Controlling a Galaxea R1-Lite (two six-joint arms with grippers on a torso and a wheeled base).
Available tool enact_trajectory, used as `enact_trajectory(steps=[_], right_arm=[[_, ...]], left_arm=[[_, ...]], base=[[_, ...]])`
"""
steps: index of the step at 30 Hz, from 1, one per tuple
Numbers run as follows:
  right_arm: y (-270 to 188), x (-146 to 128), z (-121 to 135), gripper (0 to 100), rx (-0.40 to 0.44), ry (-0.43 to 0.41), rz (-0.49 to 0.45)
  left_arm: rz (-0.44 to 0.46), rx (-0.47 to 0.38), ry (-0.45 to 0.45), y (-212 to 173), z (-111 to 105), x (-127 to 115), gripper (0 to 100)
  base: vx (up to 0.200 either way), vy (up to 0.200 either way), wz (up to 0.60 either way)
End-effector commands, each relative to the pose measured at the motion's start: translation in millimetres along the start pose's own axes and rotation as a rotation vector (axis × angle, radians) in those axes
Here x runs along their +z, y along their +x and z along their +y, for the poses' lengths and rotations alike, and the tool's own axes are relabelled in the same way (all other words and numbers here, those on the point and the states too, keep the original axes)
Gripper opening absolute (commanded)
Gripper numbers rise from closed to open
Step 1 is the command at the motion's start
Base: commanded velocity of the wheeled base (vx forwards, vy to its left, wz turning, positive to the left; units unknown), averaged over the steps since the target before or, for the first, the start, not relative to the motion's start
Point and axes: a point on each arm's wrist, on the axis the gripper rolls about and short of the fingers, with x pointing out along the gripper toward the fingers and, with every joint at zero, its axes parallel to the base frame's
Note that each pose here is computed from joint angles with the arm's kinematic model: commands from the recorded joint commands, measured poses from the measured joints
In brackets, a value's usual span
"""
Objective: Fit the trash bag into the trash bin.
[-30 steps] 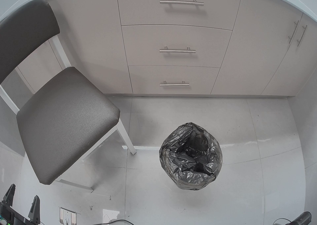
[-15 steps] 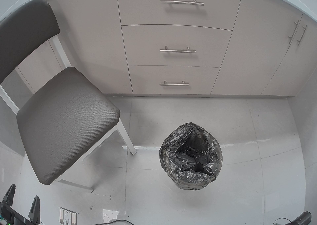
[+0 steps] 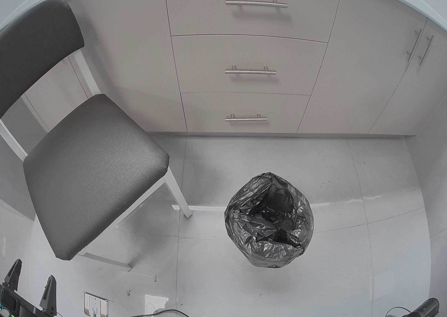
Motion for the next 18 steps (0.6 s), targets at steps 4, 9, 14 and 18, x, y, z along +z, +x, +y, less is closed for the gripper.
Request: enact_trajectory(steps=[4,9,14,18], right_arm=[[54.1,-118.5,-7.8,100,-0.104,0.077,0.175],[54.5,-120.8,-7.8,100,-0.097,-0.004,0.182],[54.7,-124.5,-7.0,0,-0.054,-0.037,0.201],[54.6,-124.7,-7.0,0,-0.054,-0.018,0.202]], left_arm=[[-0.015,0.0,-0.001,-1.1,0.0,-0.3,100],[-0.015,0.0,0.001,-1.1,0.0,-0.3,100],[-0.015,0.0,-0.001,-1.1,0.0,-0.3,100],[-0.016,0.0,-0.001,-1.3,0.0,-0.4,100]], base=[[0.0,0.0,0.0],[0.0,0.0,0.0],[0.0,0.0,0.0],[0.0,0.0,0.0]])
